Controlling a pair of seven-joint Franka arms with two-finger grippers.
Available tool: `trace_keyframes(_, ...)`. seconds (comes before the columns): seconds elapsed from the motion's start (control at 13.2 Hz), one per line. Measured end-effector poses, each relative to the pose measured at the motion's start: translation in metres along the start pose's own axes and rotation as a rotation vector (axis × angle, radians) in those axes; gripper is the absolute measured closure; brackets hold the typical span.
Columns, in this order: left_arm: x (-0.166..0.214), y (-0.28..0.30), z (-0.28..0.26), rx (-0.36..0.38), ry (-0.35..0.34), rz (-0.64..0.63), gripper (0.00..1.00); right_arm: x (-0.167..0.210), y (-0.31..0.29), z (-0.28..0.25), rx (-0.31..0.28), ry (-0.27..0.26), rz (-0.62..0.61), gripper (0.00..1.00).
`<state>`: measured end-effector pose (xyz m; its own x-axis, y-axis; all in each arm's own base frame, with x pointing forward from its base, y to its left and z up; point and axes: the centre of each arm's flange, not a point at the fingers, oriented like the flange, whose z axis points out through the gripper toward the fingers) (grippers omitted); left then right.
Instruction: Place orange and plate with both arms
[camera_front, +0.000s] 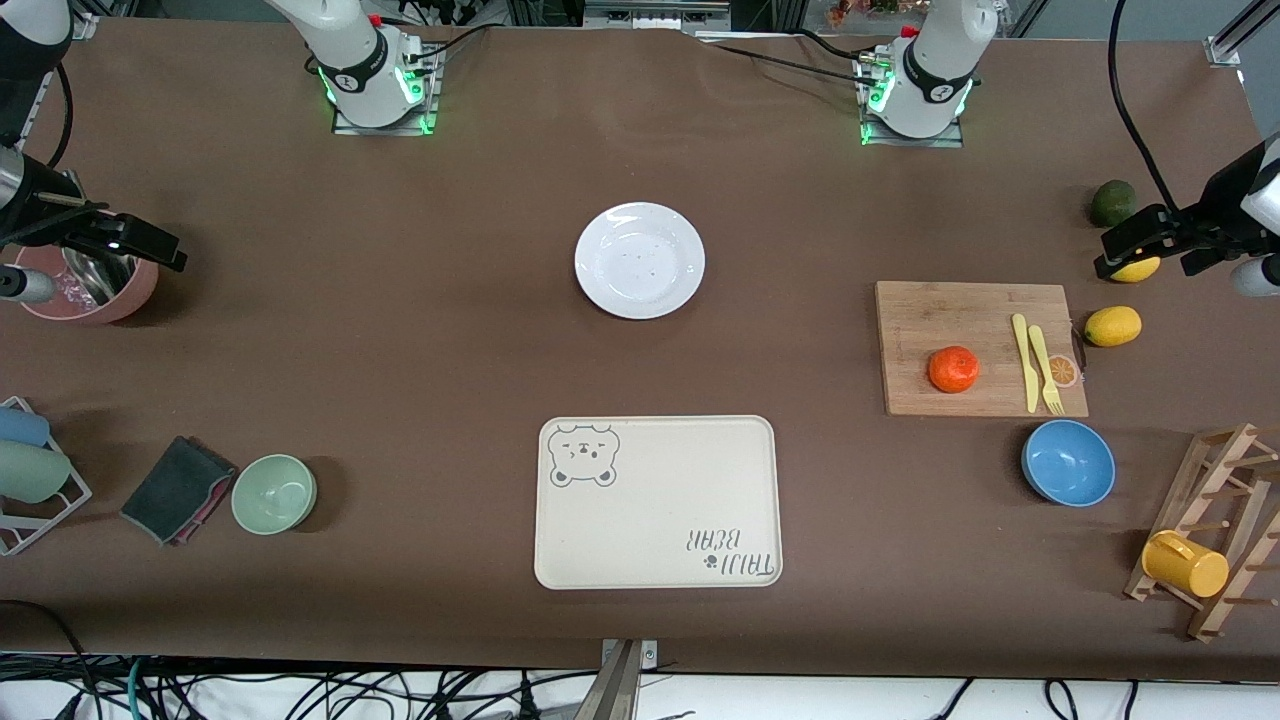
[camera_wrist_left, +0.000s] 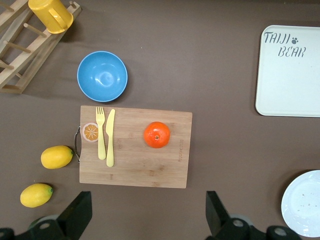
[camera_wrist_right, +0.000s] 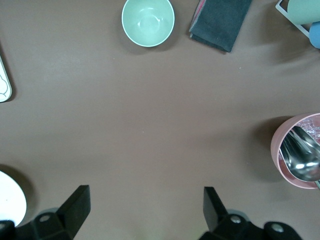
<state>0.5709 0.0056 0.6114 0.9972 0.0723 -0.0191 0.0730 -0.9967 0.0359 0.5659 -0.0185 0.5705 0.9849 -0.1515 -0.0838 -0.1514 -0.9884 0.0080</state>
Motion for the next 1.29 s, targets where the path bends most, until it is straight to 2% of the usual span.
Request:
trace_keyframes(0.46, 0.011, -0.005, 0.023, 0.003, -0.042, -0.011, 0.00, 0.000, 0.000, 0.000, 0.000, 0.000, 0.000, 0.00)
trace_keyframes(0.76, 0.012, 0.014, 0.035, 0.004, -0.063, 0.023, 0.00, 0.000, 0.000, 0.000, 0.000, 0.000, 0.000, 0.00)
trace_keyframes(1.29, 0.025, 0.015, 0.153, 0.007, -0.083, 0.021, 0.00, 0.000, 0.000, 0.000, 0.000, 0.000, 0.000, 0.00)
